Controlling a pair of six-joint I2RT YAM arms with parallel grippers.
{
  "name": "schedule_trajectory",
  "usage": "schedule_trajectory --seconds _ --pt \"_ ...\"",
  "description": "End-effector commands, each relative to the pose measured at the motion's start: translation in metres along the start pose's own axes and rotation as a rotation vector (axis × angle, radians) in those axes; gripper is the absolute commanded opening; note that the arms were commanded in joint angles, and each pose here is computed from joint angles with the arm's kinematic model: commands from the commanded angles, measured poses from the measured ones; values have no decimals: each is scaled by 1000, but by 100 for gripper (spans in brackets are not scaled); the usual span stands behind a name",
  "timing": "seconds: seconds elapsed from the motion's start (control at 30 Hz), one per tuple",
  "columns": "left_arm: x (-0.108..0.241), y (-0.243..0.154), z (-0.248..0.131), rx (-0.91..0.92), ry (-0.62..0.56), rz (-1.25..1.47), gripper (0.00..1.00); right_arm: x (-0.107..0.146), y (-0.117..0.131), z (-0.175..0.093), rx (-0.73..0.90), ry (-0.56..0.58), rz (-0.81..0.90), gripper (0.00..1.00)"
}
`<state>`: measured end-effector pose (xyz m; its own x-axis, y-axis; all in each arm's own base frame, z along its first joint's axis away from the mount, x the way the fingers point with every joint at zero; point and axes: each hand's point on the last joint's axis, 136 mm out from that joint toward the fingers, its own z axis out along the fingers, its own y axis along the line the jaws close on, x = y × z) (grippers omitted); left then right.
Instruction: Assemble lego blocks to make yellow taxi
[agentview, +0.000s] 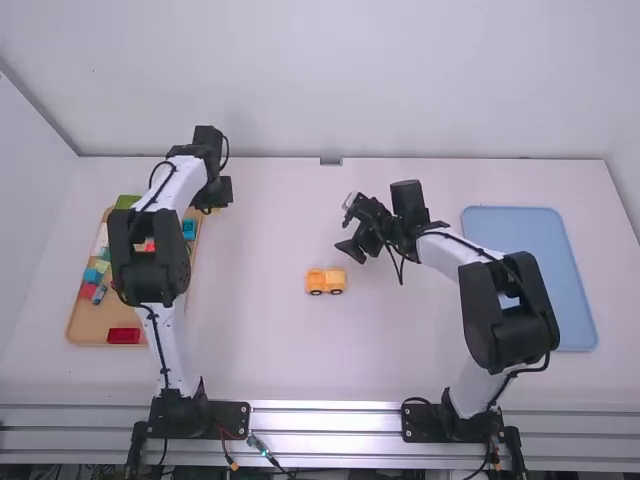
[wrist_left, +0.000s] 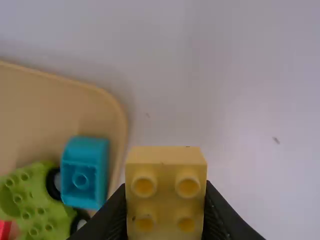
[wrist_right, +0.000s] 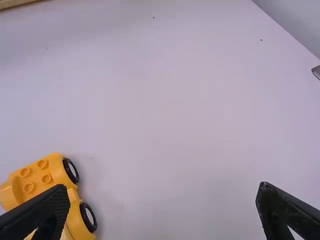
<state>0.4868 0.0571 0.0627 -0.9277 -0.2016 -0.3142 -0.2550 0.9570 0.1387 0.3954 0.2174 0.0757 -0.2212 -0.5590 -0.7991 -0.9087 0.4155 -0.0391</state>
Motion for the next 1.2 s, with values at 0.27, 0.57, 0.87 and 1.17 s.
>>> schedule_trajectory --seconds 0.27,0.57,0.87,1.17 --pt "88 -76 -46 181 -98 741 2 -7 -11 -7 23 -20 1 99" --pt "202 -124 -58 416 -76 1507 2 -9 -11 -7 26 -24 -4 99" --pt "225 -131 -63 583 -147 1804 1 -6 -9 -7 17 -15 4 99" --pt "230 -139 -35 601 -140 1751 1 -2 -9 -8 12 -4 20 99"
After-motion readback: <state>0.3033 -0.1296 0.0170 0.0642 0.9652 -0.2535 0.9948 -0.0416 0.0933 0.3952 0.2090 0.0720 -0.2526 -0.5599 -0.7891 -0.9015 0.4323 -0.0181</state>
